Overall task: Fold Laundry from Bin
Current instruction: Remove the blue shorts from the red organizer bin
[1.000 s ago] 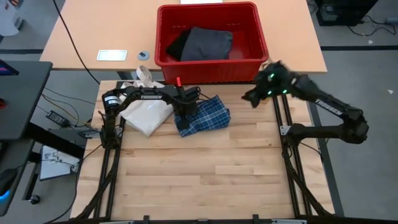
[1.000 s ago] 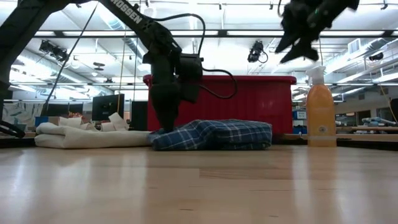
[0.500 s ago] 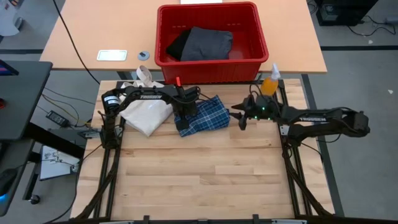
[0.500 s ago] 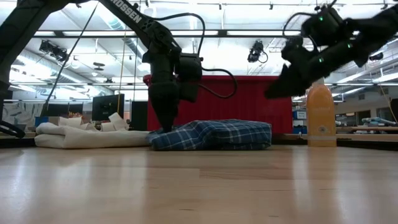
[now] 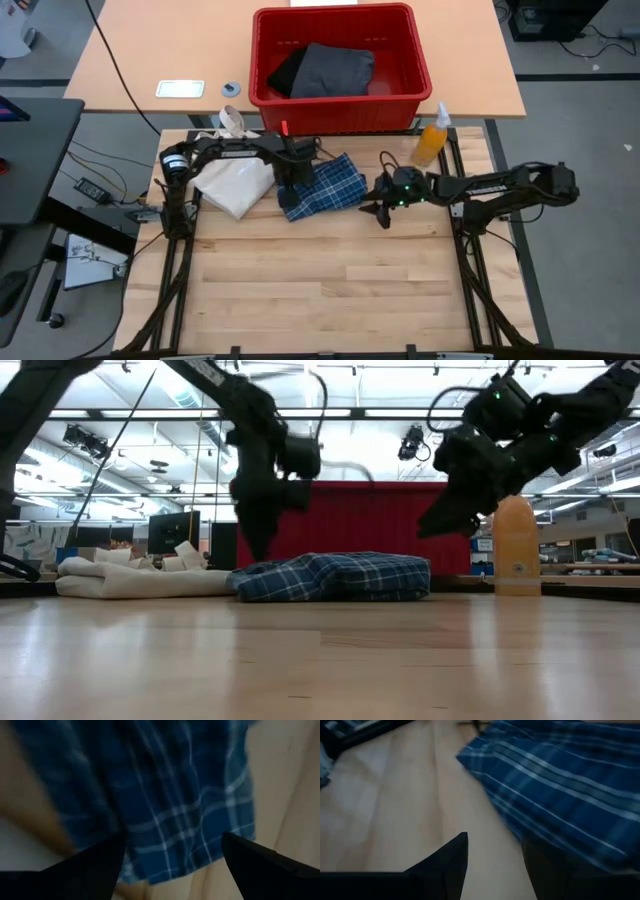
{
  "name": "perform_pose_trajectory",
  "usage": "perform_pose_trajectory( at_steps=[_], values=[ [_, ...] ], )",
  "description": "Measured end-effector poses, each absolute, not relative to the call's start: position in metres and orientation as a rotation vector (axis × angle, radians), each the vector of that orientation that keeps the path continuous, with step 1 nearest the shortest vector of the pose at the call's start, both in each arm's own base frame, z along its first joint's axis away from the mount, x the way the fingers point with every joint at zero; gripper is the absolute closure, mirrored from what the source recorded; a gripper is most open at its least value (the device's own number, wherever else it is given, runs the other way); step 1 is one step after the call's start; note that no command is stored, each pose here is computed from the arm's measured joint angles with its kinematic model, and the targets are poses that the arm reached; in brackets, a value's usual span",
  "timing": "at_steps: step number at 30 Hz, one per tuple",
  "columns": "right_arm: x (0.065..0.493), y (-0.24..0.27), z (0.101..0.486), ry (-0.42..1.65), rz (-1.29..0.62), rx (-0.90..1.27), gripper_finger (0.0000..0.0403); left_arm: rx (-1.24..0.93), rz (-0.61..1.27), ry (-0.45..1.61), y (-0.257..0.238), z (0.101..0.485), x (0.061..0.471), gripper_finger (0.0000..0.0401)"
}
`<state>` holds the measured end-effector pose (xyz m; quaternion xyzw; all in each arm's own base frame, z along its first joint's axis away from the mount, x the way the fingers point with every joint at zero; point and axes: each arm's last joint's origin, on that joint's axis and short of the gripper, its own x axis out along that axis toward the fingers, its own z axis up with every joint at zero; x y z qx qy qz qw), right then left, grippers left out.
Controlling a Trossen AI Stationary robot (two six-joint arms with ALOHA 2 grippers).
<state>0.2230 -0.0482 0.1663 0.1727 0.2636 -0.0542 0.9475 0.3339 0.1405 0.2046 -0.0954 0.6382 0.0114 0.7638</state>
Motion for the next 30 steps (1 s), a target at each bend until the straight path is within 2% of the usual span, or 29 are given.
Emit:
perform_pose_trajectory(
  at_steps=[5, 9, 14, 18, 22, 26, 30],
  values=[
    [0.239, -0.032, 0.175, 0.53, -0.053, 0.389, 0.0209, -0.164, 0.107, 1.265, 0.138, 0.244, 0.325, 0.0067],
    [0.254, -0.018, 0.172, 0.557, 0.0, 0.379, 0.0209, -0.154, 0.043, 1.192, 0.133, 0.249, 0.329, 0.0067],
    [0.273, -0.013, 0.155, 0.523, 0.014, 0.416, 0.0209, -0.16, -0.059, 1.163, 0.128, 0.222, 0.339, 0.0067],
    [0.284, -0.015, 0.148, 0.451, -0.03, 0.455, 0.0209, -0.085, 0.054, 1.172, 0.14, 0.192, 0.342, 0.0067],
    [0.293, -0.014, 0.135, 0.47, -0.043, 0.505, 0.0209, -0.153, 0.095, 1.221, 0.154, 0.166, 0.338, 0.0067],
    [0.308, -0.011, 0.122, 0.516, -0.025, 0.488, 0.0209, -0.183, 0.084, 1.252, 0.153, 0.158, 0.334, 0.0067],
    [0.329, -0.011, 0.112, 0.516, -0.105, 0.45, 0.0209, -0.172, 0.069, 1.258, 0.15, 0.16, 0.335, 0.0067]
  ],
)
